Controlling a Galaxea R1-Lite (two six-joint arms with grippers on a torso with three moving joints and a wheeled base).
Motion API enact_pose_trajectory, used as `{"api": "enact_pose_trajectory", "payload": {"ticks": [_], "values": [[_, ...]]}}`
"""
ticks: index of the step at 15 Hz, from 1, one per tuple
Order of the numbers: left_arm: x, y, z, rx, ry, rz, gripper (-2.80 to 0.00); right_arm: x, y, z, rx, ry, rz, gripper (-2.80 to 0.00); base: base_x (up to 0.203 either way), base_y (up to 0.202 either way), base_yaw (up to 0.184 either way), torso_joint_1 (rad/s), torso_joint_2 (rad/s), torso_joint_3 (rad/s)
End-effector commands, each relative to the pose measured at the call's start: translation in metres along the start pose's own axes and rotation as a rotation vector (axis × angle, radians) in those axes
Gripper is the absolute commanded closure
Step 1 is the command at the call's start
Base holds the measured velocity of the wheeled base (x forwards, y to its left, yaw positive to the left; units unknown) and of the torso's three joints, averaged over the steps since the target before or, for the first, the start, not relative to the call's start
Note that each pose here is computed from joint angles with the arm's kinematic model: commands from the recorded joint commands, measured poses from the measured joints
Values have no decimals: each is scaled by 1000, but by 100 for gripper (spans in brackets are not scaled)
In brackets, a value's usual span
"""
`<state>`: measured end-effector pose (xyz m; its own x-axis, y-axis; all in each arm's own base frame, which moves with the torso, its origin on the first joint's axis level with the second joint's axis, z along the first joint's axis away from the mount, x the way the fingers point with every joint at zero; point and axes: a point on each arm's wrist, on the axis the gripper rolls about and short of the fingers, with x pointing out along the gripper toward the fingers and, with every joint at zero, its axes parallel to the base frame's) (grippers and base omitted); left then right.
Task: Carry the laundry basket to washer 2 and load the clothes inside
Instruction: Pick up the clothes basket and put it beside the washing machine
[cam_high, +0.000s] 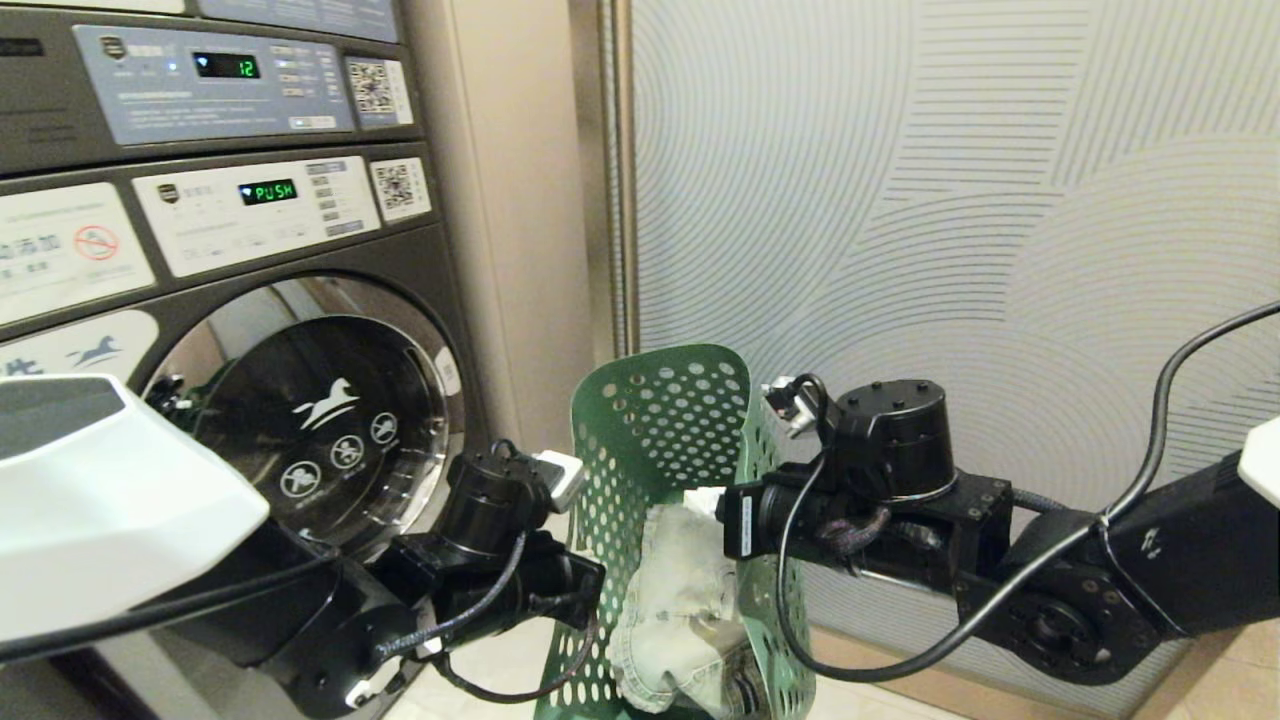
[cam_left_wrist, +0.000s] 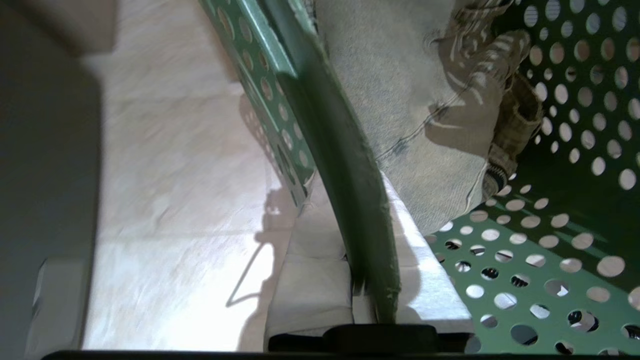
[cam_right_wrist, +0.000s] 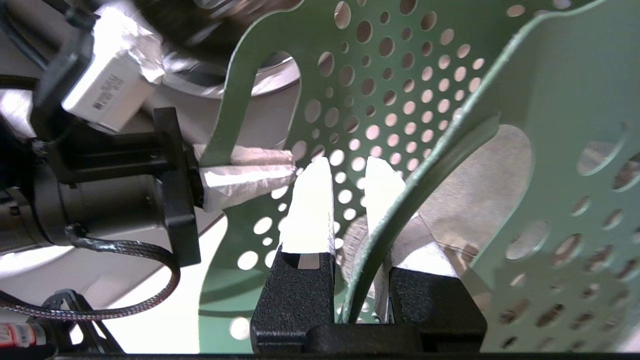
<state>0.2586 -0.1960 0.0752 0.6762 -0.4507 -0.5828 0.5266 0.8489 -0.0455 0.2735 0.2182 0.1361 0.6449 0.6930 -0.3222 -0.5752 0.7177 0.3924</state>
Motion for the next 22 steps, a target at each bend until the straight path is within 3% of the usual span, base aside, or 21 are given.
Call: {"api": "enact_pose_trajectory", "payload": {"ticks": [1,22], "values": [[-1,0,1,-1,-8,1,0,0,0,-1,1,1,1,0,3,-7,169,2,-2,-2],[1,-4,4,0,-18,-10,0,-5,0,-8,2,22,-6,0,2,-8,176,2,3,3]]}}
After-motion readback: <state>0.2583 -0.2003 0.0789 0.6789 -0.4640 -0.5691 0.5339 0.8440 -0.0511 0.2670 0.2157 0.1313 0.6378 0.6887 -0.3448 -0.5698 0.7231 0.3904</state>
